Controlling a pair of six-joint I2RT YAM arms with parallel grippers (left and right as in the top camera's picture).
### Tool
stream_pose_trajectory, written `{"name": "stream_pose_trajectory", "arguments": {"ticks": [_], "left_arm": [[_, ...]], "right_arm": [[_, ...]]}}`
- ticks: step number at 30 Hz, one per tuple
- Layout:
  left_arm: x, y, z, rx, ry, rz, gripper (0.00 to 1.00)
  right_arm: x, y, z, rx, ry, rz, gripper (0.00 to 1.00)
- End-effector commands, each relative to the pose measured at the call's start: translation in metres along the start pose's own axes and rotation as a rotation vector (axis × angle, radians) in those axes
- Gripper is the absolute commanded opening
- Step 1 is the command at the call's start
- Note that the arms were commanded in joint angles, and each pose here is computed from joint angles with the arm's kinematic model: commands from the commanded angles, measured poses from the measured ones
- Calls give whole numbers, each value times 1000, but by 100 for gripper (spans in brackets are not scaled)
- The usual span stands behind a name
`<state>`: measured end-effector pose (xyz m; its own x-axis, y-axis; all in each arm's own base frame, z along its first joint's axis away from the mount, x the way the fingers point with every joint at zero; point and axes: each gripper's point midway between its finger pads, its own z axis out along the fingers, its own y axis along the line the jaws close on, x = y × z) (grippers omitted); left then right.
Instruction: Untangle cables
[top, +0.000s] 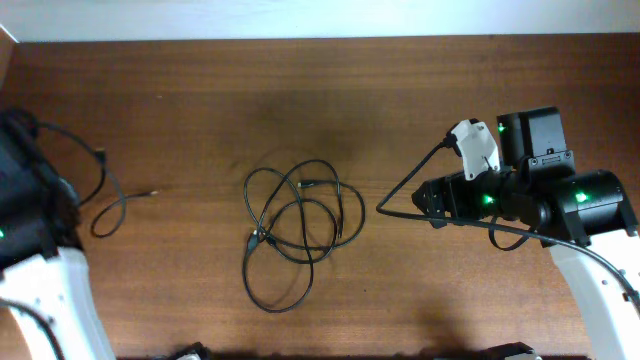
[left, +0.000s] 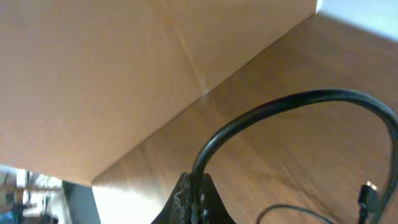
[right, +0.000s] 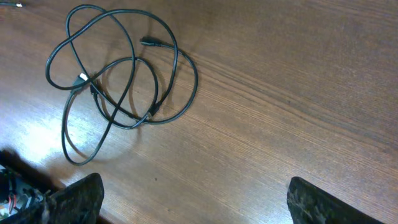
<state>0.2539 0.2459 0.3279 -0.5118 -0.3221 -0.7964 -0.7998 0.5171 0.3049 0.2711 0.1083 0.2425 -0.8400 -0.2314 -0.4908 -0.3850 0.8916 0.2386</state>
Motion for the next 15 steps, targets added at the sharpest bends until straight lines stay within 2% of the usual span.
{"name": "stream_pose_trajectory", "arguments": {"ticks": [1,3,7,15], "left_arm": [[9,14,44,-4,83,-74,0],[17,30,68,-27,124,-116,0],[22,52,115,30,139,-254,0],[26,92,180,-45,93,-342,0]], "right_arm": [[-3,-2,-3,11,-11,-12,93],[-3,-2,-3,11,-12,-12,93],[-3,-2,-3,11,-11,-12,93],[-3,-2,-3,11,-12,-12,93]]}}
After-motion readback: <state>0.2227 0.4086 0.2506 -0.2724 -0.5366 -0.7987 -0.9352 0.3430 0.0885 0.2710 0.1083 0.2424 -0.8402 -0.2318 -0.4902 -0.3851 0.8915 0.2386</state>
